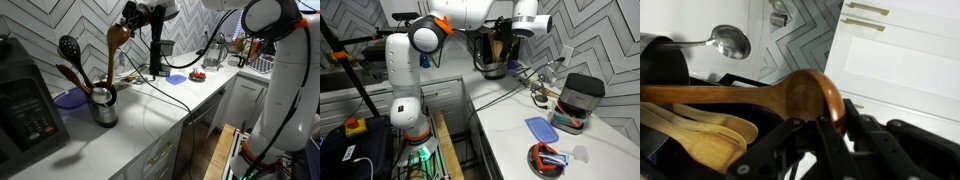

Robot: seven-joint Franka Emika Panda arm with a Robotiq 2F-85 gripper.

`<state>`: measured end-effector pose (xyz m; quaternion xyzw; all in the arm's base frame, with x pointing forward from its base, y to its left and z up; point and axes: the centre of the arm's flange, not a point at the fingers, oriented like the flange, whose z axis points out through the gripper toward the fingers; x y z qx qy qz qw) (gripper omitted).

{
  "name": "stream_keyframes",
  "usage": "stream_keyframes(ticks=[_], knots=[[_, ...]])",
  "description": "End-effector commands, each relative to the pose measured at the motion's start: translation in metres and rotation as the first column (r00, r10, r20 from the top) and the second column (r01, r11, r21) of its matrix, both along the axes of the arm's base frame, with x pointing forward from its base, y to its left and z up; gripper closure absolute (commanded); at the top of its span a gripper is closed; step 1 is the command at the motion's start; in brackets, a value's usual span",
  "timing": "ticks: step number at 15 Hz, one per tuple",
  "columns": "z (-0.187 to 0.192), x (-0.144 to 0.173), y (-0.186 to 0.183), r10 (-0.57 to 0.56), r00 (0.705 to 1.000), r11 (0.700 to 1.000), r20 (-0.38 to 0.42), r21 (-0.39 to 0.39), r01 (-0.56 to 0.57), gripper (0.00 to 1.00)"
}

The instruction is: Pick up the dark wooden spoon and put it in the utensil holder

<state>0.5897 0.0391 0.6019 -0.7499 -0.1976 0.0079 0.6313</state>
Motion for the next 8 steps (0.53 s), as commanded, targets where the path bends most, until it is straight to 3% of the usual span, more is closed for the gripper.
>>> stream_keyframes(ticks=[1, 4, 5, 8], knots=[[-0.018, -0.007, 0.011, 0.016, 1.000, 1.000, -0.022, -0.001, -0.016, 0.96], [-0.041, 0.002, 0.012, 0.004, 1.000, 0.998, -0.024, -0.059, -0.005, 0.96], [-0.051, 0.008, 0.016, 0.015, 1.000, 0.996, 0.008, -0.087, -0.015, 0.96], [-0.071, 0.019, 0.026, 0.004, 1.000, 0.997, -0.007, -0.083, -0.005, 0.96]])
